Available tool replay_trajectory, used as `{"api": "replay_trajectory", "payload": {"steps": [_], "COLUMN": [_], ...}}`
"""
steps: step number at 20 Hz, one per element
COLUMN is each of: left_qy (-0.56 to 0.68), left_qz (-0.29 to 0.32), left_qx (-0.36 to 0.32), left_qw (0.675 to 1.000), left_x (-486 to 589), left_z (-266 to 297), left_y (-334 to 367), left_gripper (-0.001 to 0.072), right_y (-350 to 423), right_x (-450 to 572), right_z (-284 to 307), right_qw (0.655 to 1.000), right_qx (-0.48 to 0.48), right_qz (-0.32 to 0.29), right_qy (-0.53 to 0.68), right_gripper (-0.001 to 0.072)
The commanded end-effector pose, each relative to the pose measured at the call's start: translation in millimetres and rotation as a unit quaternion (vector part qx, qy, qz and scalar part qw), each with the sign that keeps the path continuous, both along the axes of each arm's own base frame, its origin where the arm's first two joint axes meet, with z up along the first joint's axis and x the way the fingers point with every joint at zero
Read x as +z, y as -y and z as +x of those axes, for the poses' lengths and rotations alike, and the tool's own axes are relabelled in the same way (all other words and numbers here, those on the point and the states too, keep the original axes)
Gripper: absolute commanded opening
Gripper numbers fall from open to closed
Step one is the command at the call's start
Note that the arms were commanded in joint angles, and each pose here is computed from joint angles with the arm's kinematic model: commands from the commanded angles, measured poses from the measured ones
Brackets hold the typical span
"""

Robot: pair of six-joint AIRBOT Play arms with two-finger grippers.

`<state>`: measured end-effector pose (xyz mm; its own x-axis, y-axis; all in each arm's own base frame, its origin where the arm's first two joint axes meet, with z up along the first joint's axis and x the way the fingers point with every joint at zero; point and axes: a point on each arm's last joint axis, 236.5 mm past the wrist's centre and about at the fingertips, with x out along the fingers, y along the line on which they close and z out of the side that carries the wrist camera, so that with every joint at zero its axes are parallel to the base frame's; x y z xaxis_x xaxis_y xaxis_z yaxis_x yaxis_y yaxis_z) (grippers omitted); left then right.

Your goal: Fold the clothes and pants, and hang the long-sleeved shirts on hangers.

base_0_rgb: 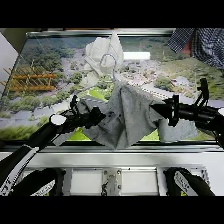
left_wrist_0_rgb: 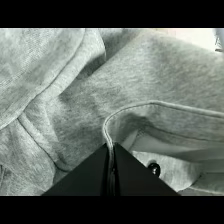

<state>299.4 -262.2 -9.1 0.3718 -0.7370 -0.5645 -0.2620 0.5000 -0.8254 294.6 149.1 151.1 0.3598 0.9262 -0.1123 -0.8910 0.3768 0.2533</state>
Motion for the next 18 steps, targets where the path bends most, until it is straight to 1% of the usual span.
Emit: {"api": "replay_trajectory", "payload": {"steps": [1, 4, 7, 12, 15, 18], "left_qy": [0.009, 0.032, 0.034, 0.038, 0.040, 0.043], "left_qz": [0.017, 0.052, 0.087, 0.100, 0.116, 0.123], "left_qx": [-0.003, 0.018, 0.007, -0.007, -0.011, -0.011], "left_qw": [1.000, 0.998, 0.996, 0.994, 0.992, 0.991], "left_x": [0.5, 9.1, 8.3, 10.0, 6.0, 4.5], "left_z": [4.0, 15.3, 9.0, 2.3, 1.9, 3.0], "left_y": [-18.7, -61.5, -92.0, -97.8, -102.1, -104.7], "left_gripper": [0.0022, 0.0021, 0.0021, 0.0021, 0.0021, 0.0021], "right_y": [-0.2, -0.3, -1.9, -3.6, -3.7, -7.2], "right_x": [5.4, 12.0, 16.1, 18.8, 9.5, 13.8], "right_z": [-2.2, -4.6, -10.7, -15.2, -21.7, -30.1], "right_qw": [1.000, 1.000, 1.000, 0.999, 0.998, 0.999], "right_qx": [-0.006, -0.018, -0.020, -0.021, -0.017, -0.003], "right_qz": [0.002, -0.004, -0.006, 0.000, -0.022, -0.022], "right_qy": [-0.007, -0.007, -0.017, -0.039, -0.056, -0.050], "right_gripper": [0.0017, 0.0016, 0.0016, 0.0016, 0.0016, 0.0016]}}
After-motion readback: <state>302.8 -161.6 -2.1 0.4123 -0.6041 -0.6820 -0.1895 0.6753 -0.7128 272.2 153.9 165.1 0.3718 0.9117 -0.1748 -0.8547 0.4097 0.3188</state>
